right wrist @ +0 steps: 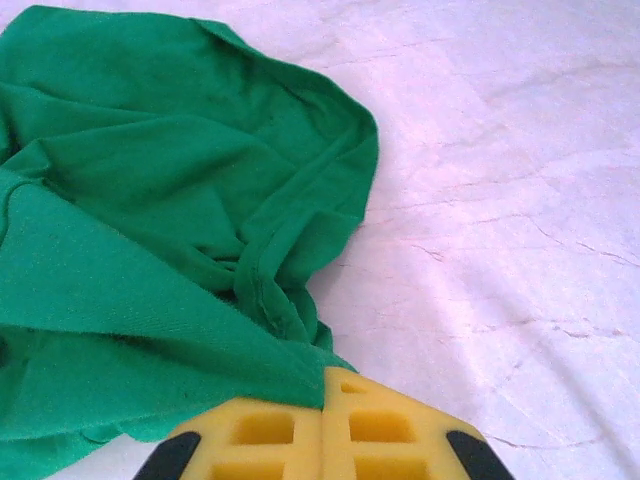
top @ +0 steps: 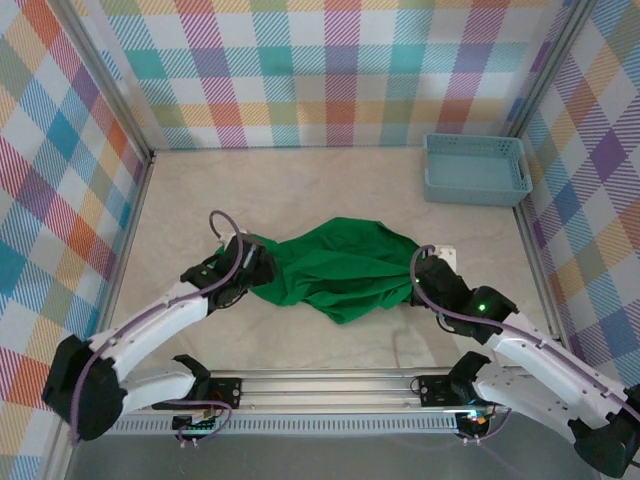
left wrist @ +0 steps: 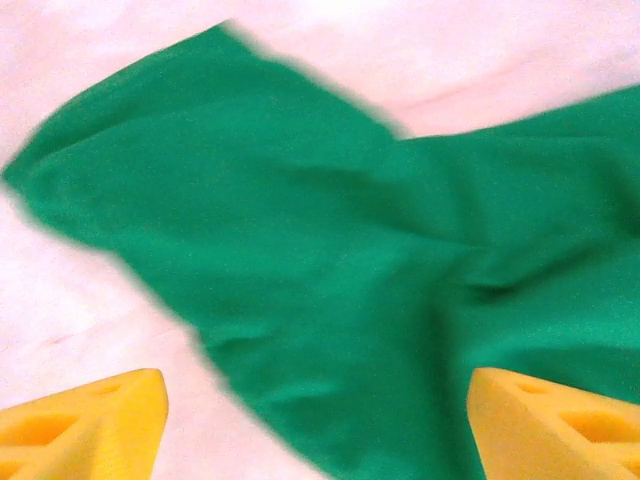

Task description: Fold the inside-out t-shirt

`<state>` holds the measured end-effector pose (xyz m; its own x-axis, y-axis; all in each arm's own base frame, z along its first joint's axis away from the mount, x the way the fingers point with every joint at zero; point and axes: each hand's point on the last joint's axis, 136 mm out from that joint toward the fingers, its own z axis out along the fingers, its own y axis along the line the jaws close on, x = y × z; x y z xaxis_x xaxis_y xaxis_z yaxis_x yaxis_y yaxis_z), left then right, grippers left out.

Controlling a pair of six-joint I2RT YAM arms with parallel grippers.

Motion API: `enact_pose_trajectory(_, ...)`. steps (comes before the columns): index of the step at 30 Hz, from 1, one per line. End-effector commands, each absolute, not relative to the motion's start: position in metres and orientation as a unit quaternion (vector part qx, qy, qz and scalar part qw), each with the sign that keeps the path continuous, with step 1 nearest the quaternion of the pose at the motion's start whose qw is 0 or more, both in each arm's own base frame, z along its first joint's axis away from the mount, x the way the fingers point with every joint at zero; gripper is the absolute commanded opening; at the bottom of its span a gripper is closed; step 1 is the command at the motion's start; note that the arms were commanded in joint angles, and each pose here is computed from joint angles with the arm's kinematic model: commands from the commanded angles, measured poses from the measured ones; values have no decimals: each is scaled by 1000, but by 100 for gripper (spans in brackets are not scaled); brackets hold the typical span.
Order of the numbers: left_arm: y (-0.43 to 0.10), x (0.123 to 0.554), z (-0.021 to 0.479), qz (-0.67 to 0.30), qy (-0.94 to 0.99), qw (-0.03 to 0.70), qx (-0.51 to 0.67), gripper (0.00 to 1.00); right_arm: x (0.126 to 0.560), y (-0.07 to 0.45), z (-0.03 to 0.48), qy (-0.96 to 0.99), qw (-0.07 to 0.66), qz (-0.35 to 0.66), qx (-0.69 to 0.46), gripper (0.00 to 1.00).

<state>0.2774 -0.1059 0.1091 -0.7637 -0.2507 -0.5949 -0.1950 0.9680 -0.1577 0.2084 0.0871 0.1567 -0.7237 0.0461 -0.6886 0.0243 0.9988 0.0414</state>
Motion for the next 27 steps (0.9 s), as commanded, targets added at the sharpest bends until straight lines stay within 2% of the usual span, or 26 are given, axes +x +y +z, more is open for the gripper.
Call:
enact_pose_trajectory(1,-66,260,79,18,950,252,-183,79,203,67,160,929,365,-16,56,0)
enact_pose_trajectory(6,-61,271,64,-1,949,242,-203,73,206,66,166,926,373,-15,54,0)
enact_pose_trajectory(11,-84,287,50,-46,955,225,-188,60,208,68,169,926,375,-15,51,0)
enact_pose_trajectory(19,-81,300,18,-29,959,189,-207,42,212,67,178,923,381,-14,53,0)
enact_pose_trajectory(22,-75,314,14,-21,956,194,-218,26,214,64,185,921,386,-16,55,0)
enact_pose_trajectory(25,-67,333,19,-22,951,204,-232,4,217,61,197,915,398,-15,58,0)
enact_pose_trajectory(27,-59,346,31,-23,946,216,-241,0,220,58,211,910,411,-16,56,0)
